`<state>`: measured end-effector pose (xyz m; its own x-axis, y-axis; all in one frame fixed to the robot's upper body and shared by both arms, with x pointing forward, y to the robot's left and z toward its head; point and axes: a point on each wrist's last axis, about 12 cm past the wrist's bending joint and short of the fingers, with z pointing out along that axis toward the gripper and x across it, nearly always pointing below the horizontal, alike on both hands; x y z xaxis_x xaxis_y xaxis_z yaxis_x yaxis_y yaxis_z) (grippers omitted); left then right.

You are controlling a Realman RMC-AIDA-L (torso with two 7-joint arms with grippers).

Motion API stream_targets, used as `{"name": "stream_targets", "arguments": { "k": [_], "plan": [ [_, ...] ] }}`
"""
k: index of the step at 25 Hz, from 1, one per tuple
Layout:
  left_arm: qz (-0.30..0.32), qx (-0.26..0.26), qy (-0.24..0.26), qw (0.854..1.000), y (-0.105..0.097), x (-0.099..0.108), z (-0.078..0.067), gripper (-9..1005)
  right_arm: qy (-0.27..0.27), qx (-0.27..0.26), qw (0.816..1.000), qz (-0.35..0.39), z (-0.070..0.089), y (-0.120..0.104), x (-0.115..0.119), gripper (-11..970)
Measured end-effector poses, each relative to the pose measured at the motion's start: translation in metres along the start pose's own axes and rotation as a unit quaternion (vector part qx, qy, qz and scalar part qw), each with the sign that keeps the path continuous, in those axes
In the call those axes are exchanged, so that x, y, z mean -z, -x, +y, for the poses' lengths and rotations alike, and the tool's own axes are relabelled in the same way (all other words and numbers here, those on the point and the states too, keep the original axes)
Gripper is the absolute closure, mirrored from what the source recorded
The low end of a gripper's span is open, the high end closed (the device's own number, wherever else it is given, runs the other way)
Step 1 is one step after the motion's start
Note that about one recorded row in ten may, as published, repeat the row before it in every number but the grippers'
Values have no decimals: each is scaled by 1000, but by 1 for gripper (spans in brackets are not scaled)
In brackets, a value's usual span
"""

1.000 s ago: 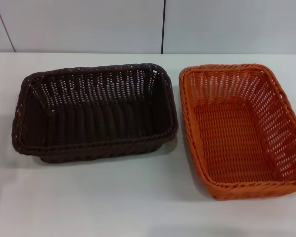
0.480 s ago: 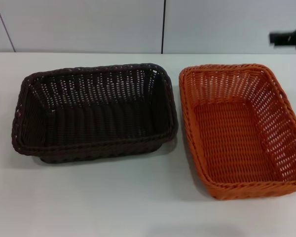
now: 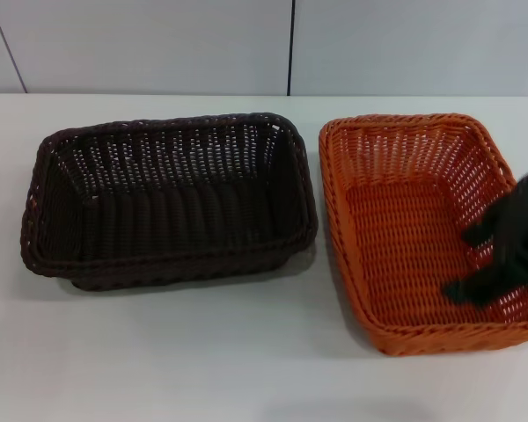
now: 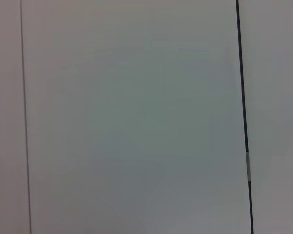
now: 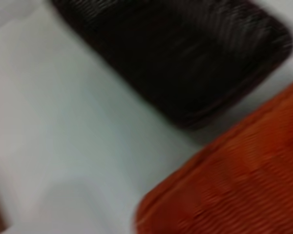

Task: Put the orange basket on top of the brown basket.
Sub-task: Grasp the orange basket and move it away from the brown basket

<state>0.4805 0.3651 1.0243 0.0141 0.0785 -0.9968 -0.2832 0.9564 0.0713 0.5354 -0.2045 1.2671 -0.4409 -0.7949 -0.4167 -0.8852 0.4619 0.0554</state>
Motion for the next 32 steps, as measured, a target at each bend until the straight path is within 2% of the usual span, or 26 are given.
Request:
{"name": "stream_targets", "arguments": {
  "k": [1,8,18,26,32],
  "plan": [
    [1,0,1,1000,-1,-1,0,212,21,19,999,22,6,-1,-4,215],
    [3,-1,2,1000,-2,-3,-1,212,37,40,996,75,9,-3,-18,216],
    [2,0,-1,1000,-1,-5,-3,211,28,48,992,110,0,4,-43,216],
    [3,-1,-3,1000,-1,-4,-4,211,38,52,988,142,-5,5,-77,216],
    [9,-3,-2,1000,-4,-3,-2,211,39,47,988,144,-7,4,-91,221]
  ]
}}
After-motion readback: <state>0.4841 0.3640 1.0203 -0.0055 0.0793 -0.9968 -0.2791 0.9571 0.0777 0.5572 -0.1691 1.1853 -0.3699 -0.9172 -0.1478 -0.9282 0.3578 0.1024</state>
